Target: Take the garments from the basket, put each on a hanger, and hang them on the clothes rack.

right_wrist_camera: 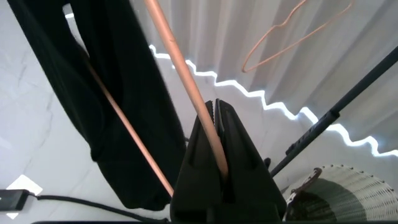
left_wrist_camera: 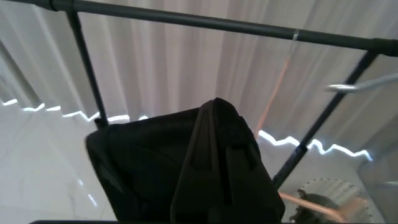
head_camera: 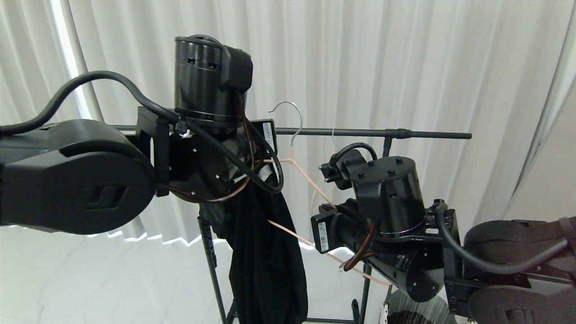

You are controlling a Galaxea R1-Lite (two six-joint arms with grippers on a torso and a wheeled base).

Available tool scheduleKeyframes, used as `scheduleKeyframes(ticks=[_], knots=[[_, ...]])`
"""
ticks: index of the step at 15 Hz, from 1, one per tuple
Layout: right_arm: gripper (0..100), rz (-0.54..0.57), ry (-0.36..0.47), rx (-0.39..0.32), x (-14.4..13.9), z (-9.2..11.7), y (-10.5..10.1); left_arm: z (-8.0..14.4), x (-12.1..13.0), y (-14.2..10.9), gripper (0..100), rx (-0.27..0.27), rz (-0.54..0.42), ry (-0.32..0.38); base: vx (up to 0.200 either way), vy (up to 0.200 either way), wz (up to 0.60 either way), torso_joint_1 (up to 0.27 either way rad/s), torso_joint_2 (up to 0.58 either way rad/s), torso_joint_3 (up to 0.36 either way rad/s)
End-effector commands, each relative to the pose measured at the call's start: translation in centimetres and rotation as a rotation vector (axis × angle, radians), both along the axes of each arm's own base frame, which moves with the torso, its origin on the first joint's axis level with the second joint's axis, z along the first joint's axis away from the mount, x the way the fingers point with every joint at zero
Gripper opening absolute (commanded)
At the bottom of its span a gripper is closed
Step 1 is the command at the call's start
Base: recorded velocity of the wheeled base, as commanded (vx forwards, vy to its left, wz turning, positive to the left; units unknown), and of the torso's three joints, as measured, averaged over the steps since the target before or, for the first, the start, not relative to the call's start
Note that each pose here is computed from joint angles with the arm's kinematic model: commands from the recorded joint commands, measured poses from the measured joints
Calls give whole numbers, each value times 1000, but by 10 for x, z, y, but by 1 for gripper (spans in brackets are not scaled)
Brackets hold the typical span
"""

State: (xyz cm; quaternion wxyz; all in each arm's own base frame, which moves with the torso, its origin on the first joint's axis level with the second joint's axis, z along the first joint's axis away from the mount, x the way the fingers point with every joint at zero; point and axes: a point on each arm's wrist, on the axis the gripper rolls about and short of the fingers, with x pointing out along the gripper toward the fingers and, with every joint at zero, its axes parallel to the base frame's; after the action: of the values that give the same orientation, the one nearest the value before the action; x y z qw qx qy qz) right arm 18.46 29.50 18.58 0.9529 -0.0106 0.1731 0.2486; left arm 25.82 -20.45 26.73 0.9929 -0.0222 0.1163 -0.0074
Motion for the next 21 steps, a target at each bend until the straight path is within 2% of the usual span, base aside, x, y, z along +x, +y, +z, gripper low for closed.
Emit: scheduleKeyframes(ticks=[1,5,7,8,12,13,16,18,21], knots=[[0,5,4,-3,1,-3,4,13,-18,-6,0,-23,-50,-27,0,0,0,0,0,0],[0,-7,11,31,-1,2,0,20,-33,-2,0,-16,-82,-19,0,0,0,0,0,0],[0,-8,9,49,-3,7,-2,25,-39,3,0,-24,-136,-21,0,0,0,0,0,0],[0,-8,2,59,-4,11,-4,24,-44,7,0,5,-197,-12,0,0,0,0,0,0],[0,-8,2,61,-4,11,-4,24,-50,12,0,6,-254,-7,0,0,0,0,0,0],[0,-8,2,62,-4,11,-4,24,-50,12,100,5,-254,-9,0,0,0,0,0,0],[0,-19,-5,73,-2,15,-8,29,-49,17,100,-3,-234,-24,0,0,0,0,0,0],[0,-40,-35,116,5,20,-10,30,-47,22,100,-8,-221,-31,0,0,0,0,0,0],[0,-72,-53,134,15,24,-17,32,-48,25,100,-10,-213,-36,0,0,0,0,0,0]])
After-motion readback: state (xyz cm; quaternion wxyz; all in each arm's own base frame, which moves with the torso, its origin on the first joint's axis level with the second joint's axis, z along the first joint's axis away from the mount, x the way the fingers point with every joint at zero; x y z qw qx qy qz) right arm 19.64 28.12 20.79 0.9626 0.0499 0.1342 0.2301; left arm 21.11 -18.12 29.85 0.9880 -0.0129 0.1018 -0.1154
